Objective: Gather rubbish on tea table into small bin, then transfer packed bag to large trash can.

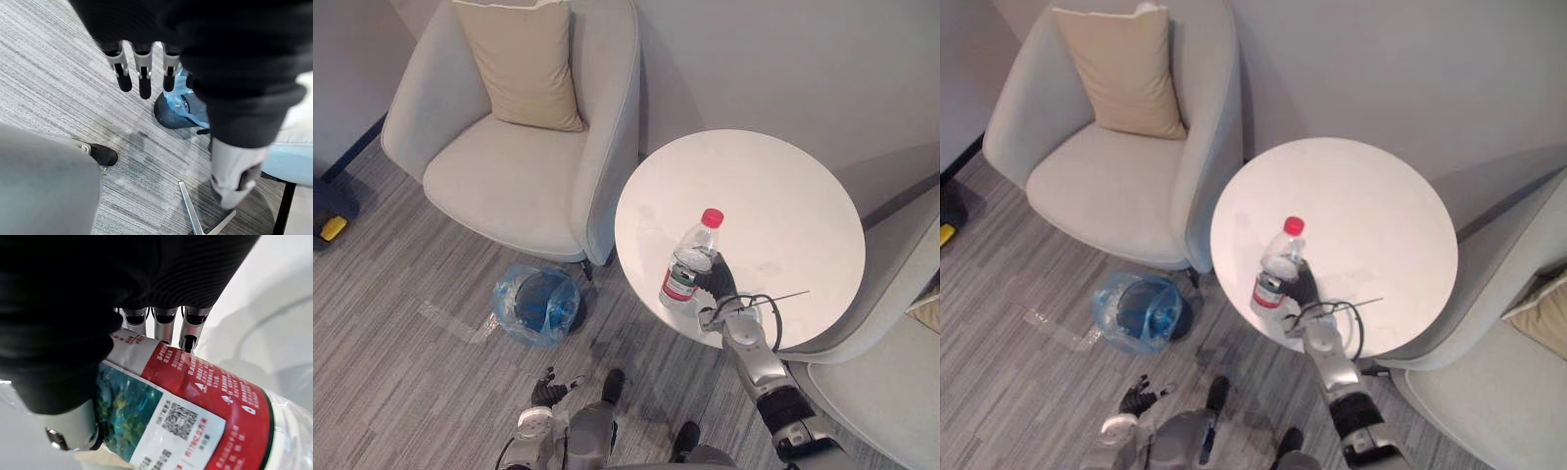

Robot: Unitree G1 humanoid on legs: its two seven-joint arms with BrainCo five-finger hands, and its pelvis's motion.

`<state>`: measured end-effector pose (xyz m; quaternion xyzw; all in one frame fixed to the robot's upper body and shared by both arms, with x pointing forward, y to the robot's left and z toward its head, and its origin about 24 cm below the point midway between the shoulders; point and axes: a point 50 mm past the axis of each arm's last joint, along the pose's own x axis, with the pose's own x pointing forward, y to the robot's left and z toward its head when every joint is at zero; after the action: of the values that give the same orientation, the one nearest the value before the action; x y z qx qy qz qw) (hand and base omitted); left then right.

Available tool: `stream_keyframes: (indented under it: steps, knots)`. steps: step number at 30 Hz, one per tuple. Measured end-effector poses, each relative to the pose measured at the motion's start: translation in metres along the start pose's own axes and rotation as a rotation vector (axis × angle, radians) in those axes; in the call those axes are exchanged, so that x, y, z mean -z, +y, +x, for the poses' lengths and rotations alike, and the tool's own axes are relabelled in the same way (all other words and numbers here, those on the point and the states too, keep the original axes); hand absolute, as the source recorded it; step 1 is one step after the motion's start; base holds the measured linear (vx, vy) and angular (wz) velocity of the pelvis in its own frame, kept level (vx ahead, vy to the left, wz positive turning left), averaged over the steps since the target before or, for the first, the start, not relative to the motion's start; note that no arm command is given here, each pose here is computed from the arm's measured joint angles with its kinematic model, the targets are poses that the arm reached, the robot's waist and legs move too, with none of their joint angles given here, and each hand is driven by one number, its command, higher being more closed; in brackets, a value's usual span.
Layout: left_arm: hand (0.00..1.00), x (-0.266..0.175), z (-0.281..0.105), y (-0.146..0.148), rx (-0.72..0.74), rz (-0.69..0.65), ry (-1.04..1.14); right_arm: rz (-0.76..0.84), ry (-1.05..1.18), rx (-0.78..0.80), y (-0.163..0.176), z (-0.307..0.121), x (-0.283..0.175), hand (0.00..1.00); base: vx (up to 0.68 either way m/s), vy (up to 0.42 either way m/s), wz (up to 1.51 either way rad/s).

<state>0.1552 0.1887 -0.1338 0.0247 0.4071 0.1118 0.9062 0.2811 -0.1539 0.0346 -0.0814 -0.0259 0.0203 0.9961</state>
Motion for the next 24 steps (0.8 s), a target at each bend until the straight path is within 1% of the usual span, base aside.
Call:
stream_keyframes:
  steps: [8,10,11,17,19,24]
  knots:
    - [0.0,0.006,0.0,0.001,0.007,0.061,0.024,0.021,0.005,0.066,-0.017,-0.033,0.005,1.0,-0.08,0.02,-0.23]
    - [0.0,0.011,-0.001,0.001,0.018,0.102,0.047,0.001,0.016,0.079,-0.02,-0.043,0.007,1.0,-0.03,0.011,-0.21]
    - [0.0,0.02,-0.003,-0.002,0.038,0.156,0.084,-0.07,0.021,0.074,-0.02,-0.053,0.009,1.0,-0.03,0.01,-0.28]
    - [0.0,0.024,-0.004,-0.005,0.057,0.191,0.098,-0.1,0.035,0.068,-0.019,-0.057,0.012,1.0,-0.03,0.0,-0.08]
    - [0.0,0.026,-0.005,-0.004,0.055,0.195,0.108,-0.136,0.042,0.061,-0.017,-0.06,0.014,1.0,-0.03,0.011,-0.12]
    - [0.0,0.024,-0.005,-0.01,0.079,0.22,0.092,-0.15,0.019,0.082,-0.022,-0.06,0.009,1.0,-0.08,-0.003,0.15]
